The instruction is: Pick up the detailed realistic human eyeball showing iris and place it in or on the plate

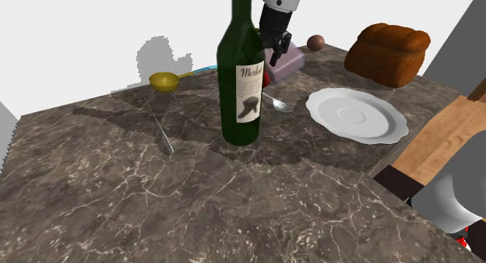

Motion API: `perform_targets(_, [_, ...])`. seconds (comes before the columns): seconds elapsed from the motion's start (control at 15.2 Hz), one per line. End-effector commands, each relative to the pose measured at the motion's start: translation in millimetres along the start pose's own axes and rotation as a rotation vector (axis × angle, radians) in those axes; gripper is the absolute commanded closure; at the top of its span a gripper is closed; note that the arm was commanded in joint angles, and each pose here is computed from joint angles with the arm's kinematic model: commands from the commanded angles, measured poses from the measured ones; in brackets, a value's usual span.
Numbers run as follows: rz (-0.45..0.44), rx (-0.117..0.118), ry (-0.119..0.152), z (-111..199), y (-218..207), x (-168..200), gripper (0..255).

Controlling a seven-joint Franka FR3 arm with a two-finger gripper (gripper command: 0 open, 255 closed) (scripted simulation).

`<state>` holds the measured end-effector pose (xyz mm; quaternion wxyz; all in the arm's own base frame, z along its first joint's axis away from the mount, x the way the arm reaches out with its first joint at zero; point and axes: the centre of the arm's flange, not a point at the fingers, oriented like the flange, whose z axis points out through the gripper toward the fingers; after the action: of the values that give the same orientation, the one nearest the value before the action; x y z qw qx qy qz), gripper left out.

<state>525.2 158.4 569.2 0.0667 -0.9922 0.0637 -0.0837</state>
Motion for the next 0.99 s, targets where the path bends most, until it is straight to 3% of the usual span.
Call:
perform_targets(0.0, [0.019,-0.029,-0.093,45,15,9,0])
perform_targets(0.07, [0.019,-0.029,-0.093,45,15,9,0])
perform_targets(0.13, [0.019,-0.029,-0.092,41,14,8,255])
perform_targets(0.66, [0.020,-0.022,-0.093,45,38,21,255])
perform_targets(0.73, [0.020,0.039,0.103,18,28,45,255])
perform_targets(0.79, [0.020,0.039,0.103,18,28,45,0])
perform_targets(0.92, [0.286,-0.028,0.018,14,15,33,0])
